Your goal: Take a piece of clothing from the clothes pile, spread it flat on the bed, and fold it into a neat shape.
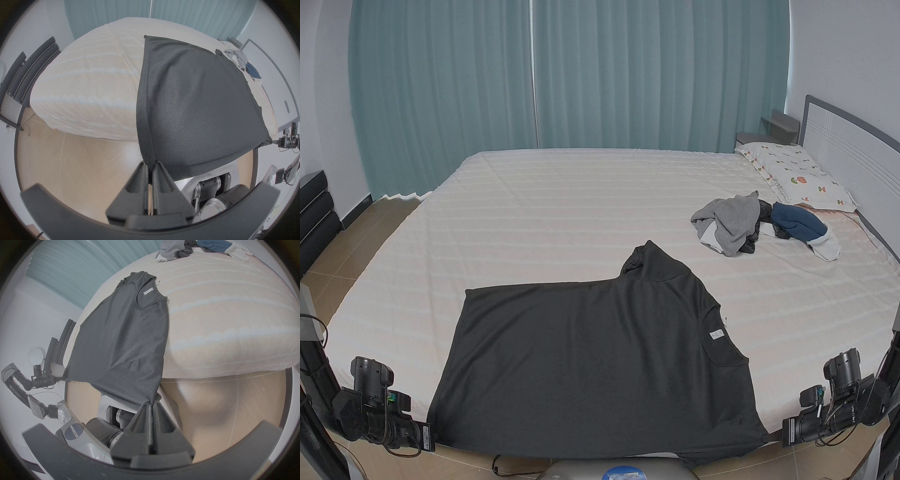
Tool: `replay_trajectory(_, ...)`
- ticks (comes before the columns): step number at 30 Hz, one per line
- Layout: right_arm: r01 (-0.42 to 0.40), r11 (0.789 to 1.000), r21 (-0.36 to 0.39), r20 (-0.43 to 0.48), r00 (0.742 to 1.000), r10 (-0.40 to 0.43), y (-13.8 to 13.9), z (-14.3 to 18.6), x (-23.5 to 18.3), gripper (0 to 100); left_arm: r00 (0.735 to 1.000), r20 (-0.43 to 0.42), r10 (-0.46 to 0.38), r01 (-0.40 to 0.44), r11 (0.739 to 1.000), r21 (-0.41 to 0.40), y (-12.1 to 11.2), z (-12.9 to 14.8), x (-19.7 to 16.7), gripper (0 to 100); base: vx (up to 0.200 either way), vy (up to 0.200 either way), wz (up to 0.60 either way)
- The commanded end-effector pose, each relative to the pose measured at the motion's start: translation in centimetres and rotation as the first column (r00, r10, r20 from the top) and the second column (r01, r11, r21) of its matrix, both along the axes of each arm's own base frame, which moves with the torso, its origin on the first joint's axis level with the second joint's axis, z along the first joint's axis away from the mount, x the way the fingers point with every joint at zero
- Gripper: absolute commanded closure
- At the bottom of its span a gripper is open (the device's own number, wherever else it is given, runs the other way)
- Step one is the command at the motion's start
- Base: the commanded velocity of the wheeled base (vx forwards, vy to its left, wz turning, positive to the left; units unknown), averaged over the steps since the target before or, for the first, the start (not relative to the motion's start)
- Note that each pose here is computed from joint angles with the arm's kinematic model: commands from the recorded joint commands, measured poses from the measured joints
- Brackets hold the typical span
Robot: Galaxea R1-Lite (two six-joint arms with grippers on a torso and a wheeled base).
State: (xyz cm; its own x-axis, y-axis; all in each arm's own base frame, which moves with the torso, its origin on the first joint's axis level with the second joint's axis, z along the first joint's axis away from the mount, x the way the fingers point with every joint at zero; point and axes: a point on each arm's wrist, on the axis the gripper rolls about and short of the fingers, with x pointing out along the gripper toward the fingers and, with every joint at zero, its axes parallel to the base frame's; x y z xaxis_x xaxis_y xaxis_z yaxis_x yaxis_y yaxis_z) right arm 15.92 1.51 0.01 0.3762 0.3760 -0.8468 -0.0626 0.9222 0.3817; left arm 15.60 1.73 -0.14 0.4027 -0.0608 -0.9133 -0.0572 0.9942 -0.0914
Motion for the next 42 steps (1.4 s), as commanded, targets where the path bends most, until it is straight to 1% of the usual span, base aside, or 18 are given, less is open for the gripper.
replay_trajectory(1, 0.006, 1.0, -0.015, 0.026, 1.0, -0.006, -0.1, 0.6, -0.5, 100, 1.0, 0.007, 0.002, -0.002, 1.0, 0.021, 0.0, 0.4, -0.4, 100, 0.0, 0.0, 0.0)
replay_trajectory(5, 0.004, 1.0, -0.019, 0.01, 1.0, -0.004, 0.0, 0.4, -0.6, 100, 1.0, 0.005, 0.002, -0.002, 1.0, 0.024, 0.0, 0.5, -0.6, 100, 0.0, 0.0, 0.0)
replay_trajectory(6, 0.001, 1.0, -0.021, 0.009, 1.0, 0.0, 0.0, 0.4, -0.6, 100, 1.0, -0.02, -0.014, 0.014, 1.0, 0.027, 0.0, 0.6, -1.0, 100, 0.0, 0.0, 0.0)
replay_trajectory(8, 0.0, 1.0, -0.023, 0.003, 1.0, 0.001, 0.0, 0.4, -0.7, 100, 0.999, -0.036, -0.038, 0.039, 0.999, 0.034, -0.1, 0.7, -1.3, 100, 0.0, 0.0, 0.0)
replay_trajectory(11, 0.002, 0.999, -0.035, -0.016, 1.0, -0.003, 0.0, 0.5, -1.0, 100, 0.998, -0.041, -0.045, 0.046, 0.998, 0.036, -0.1, 0.8, -1.5, 100, 0.0, 0.0, 0.0)
replay_trajectory(14, 0.004, 0.999, -0.049, -0.01, 1.0, -0.005, 0.0, 0.7, -1.2, 100, 0.998, -0.042, -0.042, 0.044, 0.998, 0.042, -0.1, 0.8, -1.5, 100, 0.0, 0.0, 0.0)
replay_trajectory(20, -0.006, 0.999, -0.049, 0.019, 1.0, 0.007, 0.2, 1.1, -1.2, 100, 0.999, -0.032, -0.027, 0.029, 0.998, 0.06, 0.0, 0.9, -1.3, 100, 0.0, 0.0, 0.0)
replay_trajectory(22, -0.002, 0.999, -0.046, 0.043, 0.999, 0.004, 0.2, 1.3, -1.0, 100, 1.0, -0.006, -0.012, 0.013, 0.998, 0.062, 0.2, 1.2, -1.0, 100, 0.0, 0.0, 0.0)
replay_trajectory(24, 0.006, 0.999, -0.038, 0.094, 0.996, -0.002, 0.2, 1.5, -0.3, 100, 1.0, 0.029, 0.011, -0.013, 0.998, 0.064, 0.6, 1.6, -0.6, 100, 0.0, 0.0, 0.0)
replay_trajectory(25, 0.01, 0.999, -0.036, 0.105, 0.994, -0.006, 0.2, 1.6, -0.1, 100, 0.999, 0.036, 0.014, -0.016, 0.998, 0.062, 0.6, 1.6, -0.6, 100, 0.0, 0.0, 0.0)
replay_trajectory(26, 0.02, 0.999, -0.033, 0.143, 0.99, -0.015, 0.2, 1.8, 0.5, 100, 0.997, 0.065, 0.03, -0.033, 0.998, 0.059, 1.0, 2.0, -0.1, 100, 0.0, 0.0, 0.0)
replay_trajectory(28, 0.036, 0.999, -0.04, 0.183, 0.983, -0.028, 0.2, 1.9, 1.3, 100, 0.993, 0.102, 0.062, -0.068, 0.996, 0.05, 1.3, 2.4, 0.5, 100, 0.0, 0.0, 0.0)
replay_trajectory(31, 0.064, 0.997, -0.051, 0.236, 0.97, -0.05, 0.2, 2.3, 2.6, 100, 0.98, 0.154, 0.13, -0.133, 0.991, 0.007, 1.3, 3.0, 1.7, 100, 0.0, 0.0, 0.0)
replay_trajectory(34, 0.099, 0.995, -0.016, 0.293, 0.952, -0.09, 0.4, 3.3, 4.1, 100, 0.961, 0.208, 0.182, -0.17, 0.983, -0.076, 1.0, 3.7, 3.1, 100, 0.0, 0.0, 0.0)
replay_trajectory(37, 0.128, 0.992, 0.022, 0.341, 0.931, -0.127, 0.5, 4.3, 5.4, 100, 0.941, 0.249, 0.228, -0.2, 0.971, -0.132, 0.5, 4.4, 3.9, 100, 0.0, 0.0, 0.0)
replay_trajectory(40, 0.139, 0.989, 0.046, 0.373, 0.916, -0.146, 0.5, 5.1, 5.8, 100, 0.928, 0.283, 0.244, -0.205, 0.965, -0.161, 0.2, 5.1, 4.1, 100, 0.0, 0.0, 0.0)
replay_trajectory(42, 0.141, 0.989, 0.053, 0.389, 0.909, -0.15, 0.5, 5.5, 5.8, 100, 0.925, 0.292, 0.242, -0.202, 0.966, -0.162, 0.1, 5.3, 4.2, 100, 0.0, 0.0, 0.0)
